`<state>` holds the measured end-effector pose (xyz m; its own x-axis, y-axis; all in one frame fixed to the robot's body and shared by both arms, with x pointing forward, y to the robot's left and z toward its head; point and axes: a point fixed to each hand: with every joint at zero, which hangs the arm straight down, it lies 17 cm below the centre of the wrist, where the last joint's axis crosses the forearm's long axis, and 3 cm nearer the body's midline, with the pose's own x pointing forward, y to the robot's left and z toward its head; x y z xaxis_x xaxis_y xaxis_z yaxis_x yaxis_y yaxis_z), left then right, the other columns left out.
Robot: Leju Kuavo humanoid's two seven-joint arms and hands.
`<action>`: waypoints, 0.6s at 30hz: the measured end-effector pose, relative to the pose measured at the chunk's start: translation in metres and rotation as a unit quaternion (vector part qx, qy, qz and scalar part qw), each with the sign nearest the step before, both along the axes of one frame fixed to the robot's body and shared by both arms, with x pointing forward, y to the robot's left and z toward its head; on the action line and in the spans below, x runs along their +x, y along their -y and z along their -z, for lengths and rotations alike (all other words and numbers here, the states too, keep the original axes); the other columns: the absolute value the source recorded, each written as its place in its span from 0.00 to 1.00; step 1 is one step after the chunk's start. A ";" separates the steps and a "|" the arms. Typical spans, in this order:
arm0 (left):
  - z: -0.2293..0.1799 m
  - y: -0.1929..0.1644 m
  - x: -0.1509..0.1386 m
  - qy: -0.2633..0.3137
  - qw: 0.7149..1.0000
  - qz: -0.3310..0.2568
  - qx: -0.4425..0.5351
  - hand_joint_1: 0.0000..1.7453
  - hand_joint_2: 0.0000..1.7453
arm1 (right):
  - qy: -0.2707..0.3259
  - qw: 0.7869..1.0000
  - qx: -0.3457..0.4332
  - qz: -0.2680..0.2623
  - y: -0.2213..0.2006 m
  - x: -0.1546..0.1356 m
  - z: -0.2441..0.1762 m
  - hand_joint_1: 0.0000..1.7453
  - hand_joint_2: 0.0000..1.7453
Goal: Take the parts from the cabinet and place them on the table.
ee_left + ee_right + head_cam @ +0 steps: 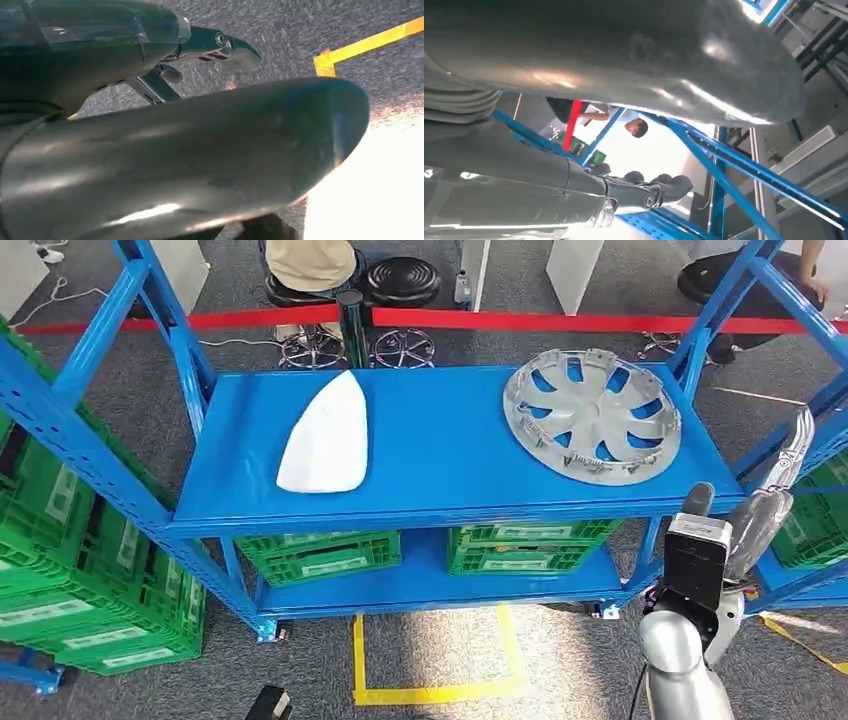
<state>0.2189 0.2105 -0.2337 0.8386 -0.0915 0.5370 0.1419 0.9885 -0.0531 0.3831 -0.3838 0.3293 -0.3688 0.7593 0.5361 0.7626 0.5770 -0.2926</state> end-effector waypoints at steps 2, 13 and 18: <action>-0.001 0.002 0.001 0.001 1.000 0.000 -0.001 0.00 0.00 | 0.001 1.000 0.000 0.000 0.000 0.000 -0.001 0.00 0.00; 0.000 0.002 -0.001 0.000 1.000 0.001 -0.001 0.00 0.00 | -0.001 1.000 0.003 0.001 0.001 0.000 0.000 0.00 0.00; -0.001 0.007 -0.002 0.002 1.000 0.007 -0.014 0.00 0.00 | -0.009 1.000 0.010 0.005 0.003 0.001 0.002 0.00 0.00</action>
<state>0.2165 0.2034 -0.2324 0.8354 -0.0875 0.5426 0.1554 0.9846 -0.0806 0.3844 -0.3871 0.3269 -0.3526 0.7521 0.5569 0.7627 0.5757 -0.2946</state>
